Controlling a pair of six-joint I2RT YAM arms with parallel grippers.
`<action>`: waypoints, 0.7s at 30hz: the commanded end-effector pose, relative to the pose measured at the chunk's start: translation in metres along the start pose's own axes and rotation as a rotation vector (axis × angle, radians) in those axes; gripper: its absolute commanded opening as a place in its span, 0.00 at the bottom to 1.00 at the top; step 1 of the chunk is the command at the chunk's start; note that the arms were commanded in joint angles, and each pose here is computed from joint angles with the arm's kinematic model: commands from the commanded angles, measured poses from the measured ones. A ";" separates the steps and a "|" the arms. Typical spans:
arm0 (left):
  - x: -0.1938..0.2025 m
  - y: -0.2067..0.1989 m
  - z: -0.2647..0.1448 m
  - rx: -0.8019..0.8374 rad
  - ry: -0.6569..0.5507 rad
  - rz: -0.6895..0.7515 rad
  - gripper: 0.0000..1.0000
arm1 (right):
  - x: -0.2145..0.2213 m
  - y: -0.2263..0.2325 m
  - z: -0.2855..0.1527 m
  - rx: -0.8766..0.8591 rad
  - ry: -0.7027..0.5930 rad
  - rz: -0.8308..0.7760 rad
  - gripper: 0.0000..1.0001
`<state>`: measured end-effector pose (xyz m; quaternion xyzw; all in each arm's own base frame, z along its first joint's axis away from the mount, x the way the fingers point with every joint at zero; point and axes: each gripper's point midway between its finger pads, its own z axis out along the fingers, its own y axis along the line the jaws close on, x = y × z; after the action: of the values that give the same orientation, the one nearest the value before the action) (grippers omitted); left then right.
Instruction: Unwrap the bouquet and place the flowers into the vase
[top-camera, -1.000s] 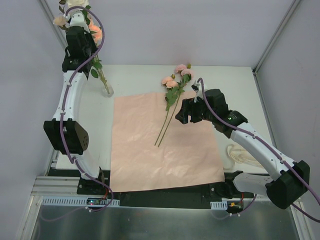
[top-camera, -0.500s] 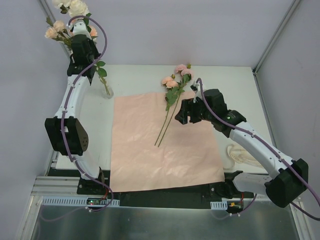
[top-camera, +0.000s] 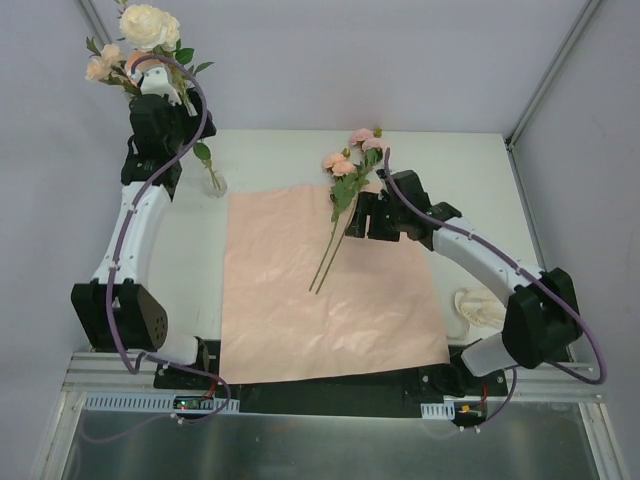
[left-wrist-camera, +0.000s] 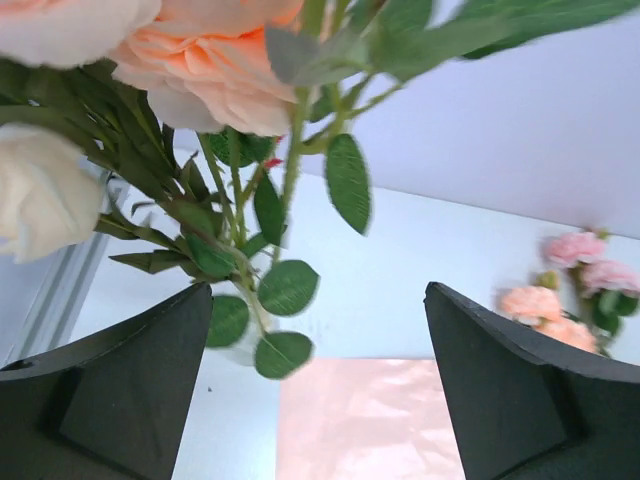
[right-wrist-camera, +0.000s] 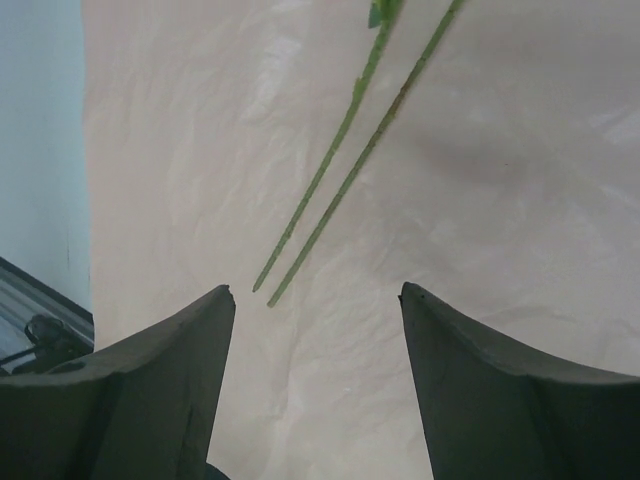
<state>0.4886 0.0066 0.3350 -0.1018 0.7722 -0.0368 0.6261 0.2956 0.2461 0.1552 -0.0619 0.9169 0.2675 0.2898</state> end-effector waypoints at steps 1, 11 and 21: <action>-0.037 -0.038 -0.063 0.212 -0.098 -0.069 0.86 | -0.011 -0.008 0.024 0.045 0.034 0.238 0.67; 0.024 -0.131 -0.177 0.768 0.081 -0.173 0.75 | -0.008 -0.034 0.084 0.141 0.072 0.339 0.47; 0.107 -0.178 -0.232 0.954 0.254 -0.141 0.70 | -0.024 -0.036 0.125 0.170 0.039 0.345 0.46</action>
<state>0.2816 -0.1913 0.3028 0.1205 0.7536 -0.4140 0.4961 0.3636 0.2668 0.0570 0.1026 0.9485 0.2276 0.1951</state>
